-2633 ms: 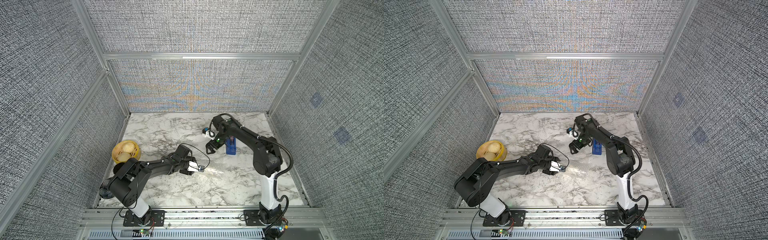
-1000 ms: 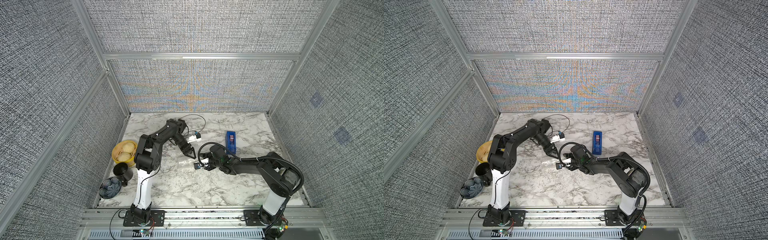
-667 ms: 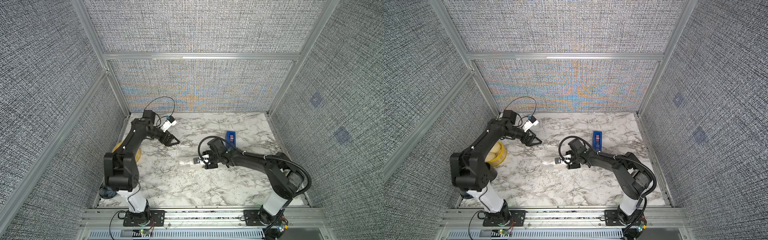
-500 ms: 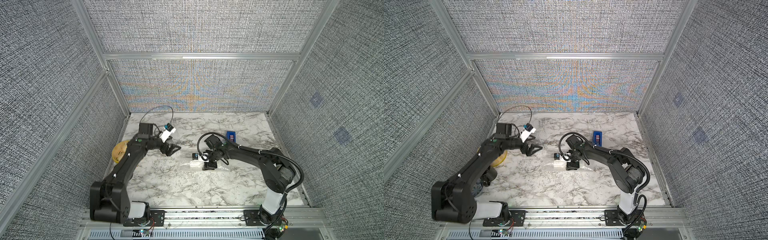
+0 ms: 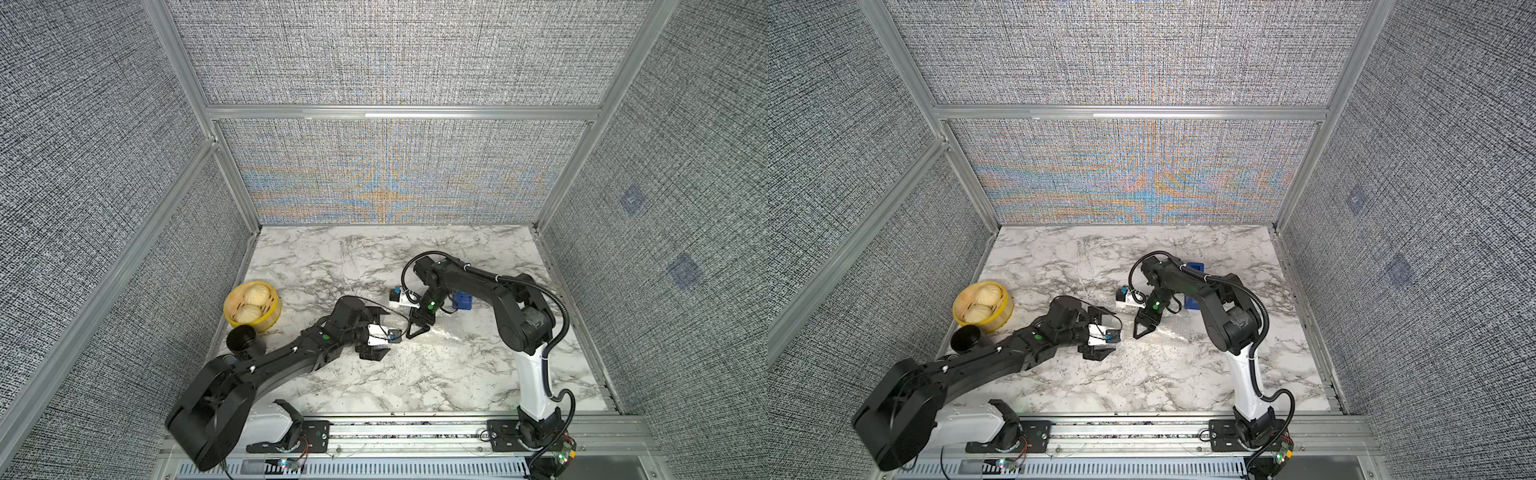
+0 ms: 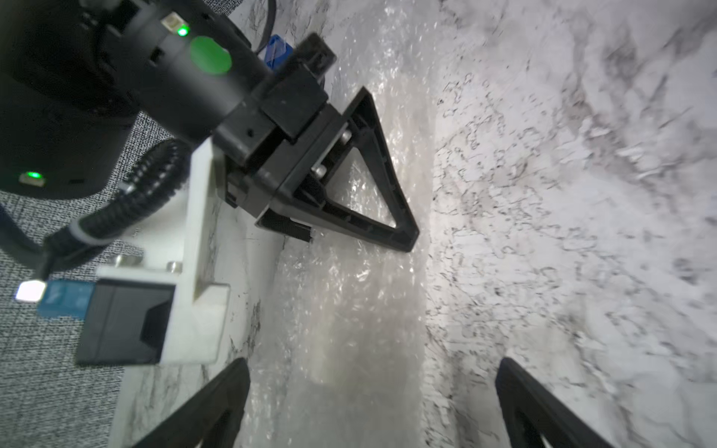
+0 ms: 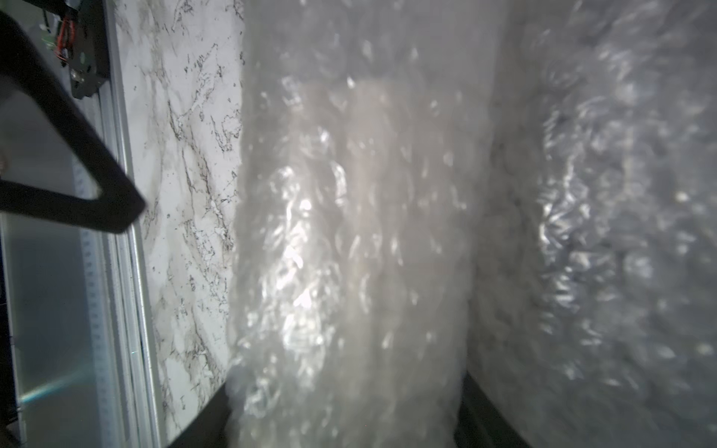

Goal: Wrap vases in bubble wrap
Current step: Wrap the vase in bubble wrap.

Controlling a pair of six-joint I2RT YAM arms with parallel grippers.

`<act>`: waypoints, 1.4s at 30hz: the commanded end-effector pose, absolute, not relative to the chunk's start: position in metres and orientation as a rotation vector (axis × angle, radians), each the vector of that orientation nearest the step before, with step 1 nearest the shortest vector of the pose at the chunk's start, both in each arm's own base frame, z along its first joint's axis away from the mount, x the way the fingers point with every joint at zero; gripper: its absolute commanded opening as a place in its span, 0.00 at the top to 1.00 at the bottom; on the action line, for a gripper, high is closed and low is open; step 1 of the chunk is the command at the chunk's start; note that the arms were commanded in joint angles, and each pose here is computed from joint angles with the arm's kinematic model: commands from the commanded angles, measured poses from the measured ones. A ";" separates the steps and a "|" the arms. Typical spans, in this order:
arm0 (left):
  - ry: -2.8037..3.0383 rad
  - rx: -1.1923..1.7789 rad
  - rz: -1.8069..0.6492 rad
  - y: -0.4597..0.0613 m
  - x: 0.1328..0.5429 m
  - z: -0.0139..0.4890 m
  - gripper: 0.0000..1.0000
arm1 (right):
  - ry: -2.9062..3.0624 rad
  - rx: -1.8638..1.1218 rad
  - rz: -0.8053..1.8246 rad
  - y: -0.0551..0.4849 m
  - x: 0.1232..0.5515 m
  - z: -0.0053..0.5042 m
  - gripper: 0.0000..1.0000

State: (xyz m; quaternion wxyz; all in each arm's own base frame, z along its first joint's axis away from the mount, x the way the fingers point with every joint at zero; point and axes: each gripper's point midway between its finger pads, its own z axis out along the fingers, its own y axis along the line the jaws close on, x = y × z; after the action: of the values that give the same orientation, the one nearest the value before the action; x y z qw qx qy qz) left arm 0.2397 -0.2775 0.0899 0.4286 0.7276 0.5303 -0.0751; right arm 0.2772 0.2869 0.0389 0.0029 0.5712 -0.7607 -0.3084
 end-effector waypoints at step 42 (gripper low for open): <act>2.670 1.796 -1.049 -0.283 0.244 0.030 0.43 | -2.631 3.229 -0.328 0.238 0.245 0.146 0.01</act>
State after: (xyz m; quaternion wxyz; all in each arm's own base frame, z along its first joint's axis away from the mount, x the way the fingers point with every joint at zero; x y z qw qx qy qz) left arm 0.2678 -0.2987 0.0269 -0.0213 0.5904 0.7586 -0.2747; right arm 0.2212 0.2207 0.1316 -0.4033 0.6254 -0.6464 -0.1686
